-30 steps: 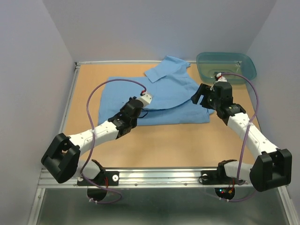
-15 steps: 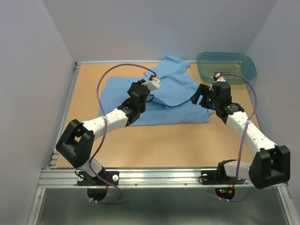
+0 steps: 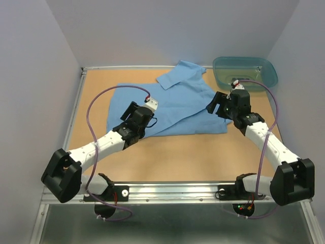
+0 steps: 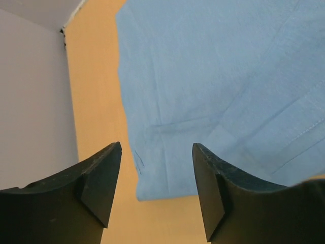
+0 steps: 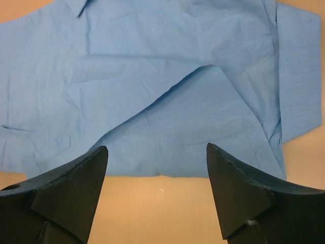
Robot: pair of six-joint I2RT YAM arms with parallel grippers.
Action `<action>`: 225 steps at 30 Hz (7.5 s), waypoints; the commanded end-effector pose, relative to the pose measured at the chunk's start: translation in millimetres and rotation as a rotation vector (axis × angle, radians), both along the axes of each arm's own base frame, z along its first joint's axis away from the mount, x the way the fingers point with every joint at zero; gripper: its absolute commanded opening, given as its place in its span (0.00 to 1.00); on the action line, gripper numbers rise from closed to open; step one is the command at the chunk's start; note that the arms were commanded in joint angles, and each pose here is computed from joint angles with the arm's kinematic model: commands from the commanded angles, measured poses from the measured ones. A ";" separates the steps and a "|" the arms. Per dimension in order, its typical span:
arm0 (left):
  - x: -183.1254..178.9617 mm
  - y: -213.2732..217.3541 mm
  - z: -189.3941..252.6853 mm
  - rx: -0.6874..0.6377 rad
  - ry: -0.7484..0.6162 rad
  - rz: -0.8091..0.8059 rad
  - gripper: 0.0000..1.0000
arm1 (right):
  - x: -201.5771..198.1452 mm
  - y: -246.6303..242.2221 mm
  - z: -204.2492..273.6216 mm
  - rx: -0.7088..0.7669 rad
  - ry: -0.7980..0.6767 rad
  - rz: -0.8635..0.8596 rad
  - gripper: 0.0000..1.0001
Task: Fold and stack the long sleeve shirts
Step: Fold the shirt
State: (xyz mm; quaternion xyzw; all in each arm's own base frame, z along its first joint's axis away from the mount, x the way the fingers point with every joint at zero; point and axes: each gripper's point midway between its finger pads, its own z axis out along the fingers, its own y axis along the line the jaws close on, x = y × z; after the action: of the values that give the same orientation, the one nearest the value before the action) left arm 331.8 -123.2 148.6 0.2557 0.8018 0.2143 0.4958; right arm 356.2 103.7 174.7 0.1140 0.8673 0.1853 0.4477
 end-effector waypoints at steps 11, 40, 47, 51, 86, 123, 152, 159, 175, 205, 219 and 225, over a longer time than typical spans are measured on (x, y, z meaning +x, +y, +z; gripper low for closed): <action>-22.3 11.1 -5.1 -0.802 0.229 0.485 0.84 | 7.9 1.1 3.4 0.012 -0.026 0.008 0.83; -3.6 29.6 -139.3 -0.929 0.420 0.726 0.60 | 6.4 -2.1 -0.6 -0.010 -0.025 0.002 0.84; -7.8 28.9 -143.1 -0.919 0.445 0.725 0.41 | 11.1 -1.3 -3.2 -0.010 -0.015 -0.001 0.84; -9.5 28.9 -142.2 -0.914 0.452 0.725 0.37 | 11.8 -0.6 -5.3 -0.009 -0.010 0.002 0.84; 9.1 -3.0 -116.1 -0.994 0.454 0.641 0.28 | 5.5 9.0 -9.4 0.015 -0.008 0.063 0.83; 59.0 30.5 -42.0 -0.602 0.253 0.551 0.00 | 7.5 6.2 -4.6 -0.002 -0.025 0.057 0.84; 48.1 54.2 -67.1 -0.451 0.276 0.614 0.09 | 5.8 10.0 -14.4 0.020 0.007 0.066 0.84; 49.3 68.3 -54.7 -0.420 0.221 0.646 0.36 | 10.6 18.4 -11.8 0.046 0.007 0.092 0.83; 58.5 -37.8 12.2 -0.871 0.230 0.297 0.68 | 56.3 88.0 18.6 0.385 -0.079 0.227 0.83; 22.2 15.7 -112.8 -0.985 0.420 0.593 0.64 | 77.8 5.0 -47.3 0.492 -0.132 0.058 0.83; 10.6 15.6 -123.0 -0.981 0.456 0.596 0.64 | 130.8 197.4 -14.1 0.675 -0.154 0.413 0.84; -0.1 16.9 -126.3 -0.988 0.473 0.609 0.64 | 134.3 175.5 -80.0 0.638 -0.067 0.305 0.84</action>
State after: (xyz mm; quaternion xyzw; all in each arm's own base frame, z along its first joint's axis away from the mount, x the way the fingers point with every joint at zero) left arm 355.4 -113.6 32.9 -0.1985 0.9210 -0.1232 0.3119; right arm 477.7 302.7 88.2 0.0897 0.7738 0.5202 0.3502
